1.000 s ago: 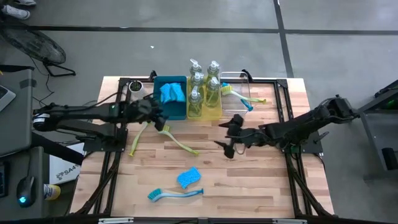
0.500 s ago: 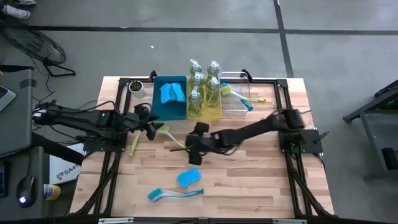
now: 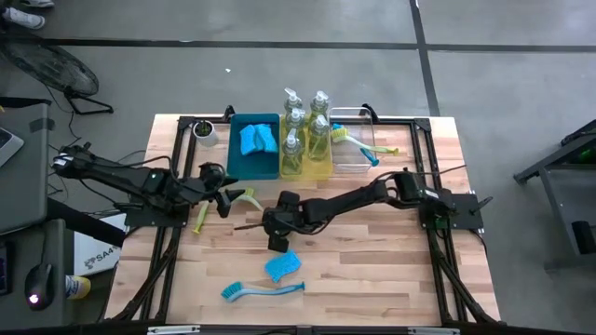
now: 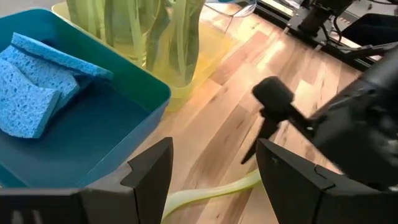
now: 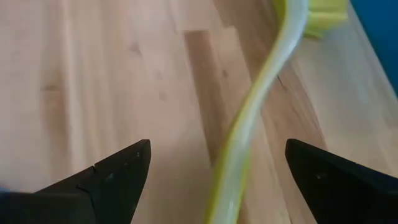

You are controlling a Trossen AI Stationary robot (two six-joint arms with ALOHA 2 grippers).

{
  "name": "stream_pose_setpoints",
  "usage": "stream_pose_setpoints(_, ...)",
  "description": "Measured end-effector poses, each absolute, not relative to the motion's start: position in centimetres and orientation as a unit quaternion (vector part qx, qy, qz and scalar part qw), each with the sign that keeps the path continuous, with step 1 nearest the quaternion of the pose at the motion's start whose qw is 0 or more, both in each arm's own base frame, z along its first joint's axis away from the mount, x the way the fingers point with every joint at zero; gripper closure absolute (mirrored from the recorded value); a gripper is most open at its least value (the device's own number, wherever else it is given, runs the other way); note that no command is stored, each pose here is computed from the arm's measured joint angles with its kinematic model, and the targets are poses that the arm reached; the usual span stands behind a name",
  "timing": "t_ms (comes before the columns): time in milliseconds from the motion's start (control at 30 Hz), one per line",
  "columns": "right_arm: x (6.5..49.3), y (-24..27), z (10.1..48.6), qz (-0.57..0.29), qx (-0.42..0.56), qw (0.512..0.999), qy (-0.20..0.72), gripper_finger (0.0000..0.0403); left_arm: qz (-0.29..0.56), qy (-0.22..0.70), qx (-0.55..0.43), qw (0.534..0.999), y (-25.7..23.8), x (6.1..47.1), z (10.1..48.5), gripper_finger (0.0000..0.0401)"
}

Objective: Pick & Place Kitchen Sink Supplies
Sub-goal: Put the green toilet brush into the transparent bin

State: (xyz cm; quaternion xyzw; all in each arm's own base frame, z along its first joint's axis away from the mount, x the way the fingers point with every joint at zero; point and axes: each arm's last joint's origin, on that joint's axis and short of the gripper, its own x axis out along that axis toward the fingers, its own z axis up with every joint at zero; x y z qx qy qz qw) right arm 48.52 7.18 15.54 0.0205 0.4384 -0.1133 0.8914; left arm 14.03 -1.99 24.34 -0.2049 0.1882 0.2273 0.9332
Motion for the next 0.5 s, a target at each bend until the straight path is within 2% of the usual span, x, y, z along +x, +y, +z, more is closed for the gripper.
stream_pose_setpoints(233,48.0,5.9,13.3,-0.148,0.06,0.883,0.441,0.0045,0.235,0.184,-0.209,0.931,-2.0,14.0,24.3,0.0174)
stream_pose_setpoints(500,47.5,5.7,12.3,-0.153,0.073,0.881,0.442,0.0085,0.237,0.183,-0.211,0.931,-2.0,14.0,24.3,0.0174)
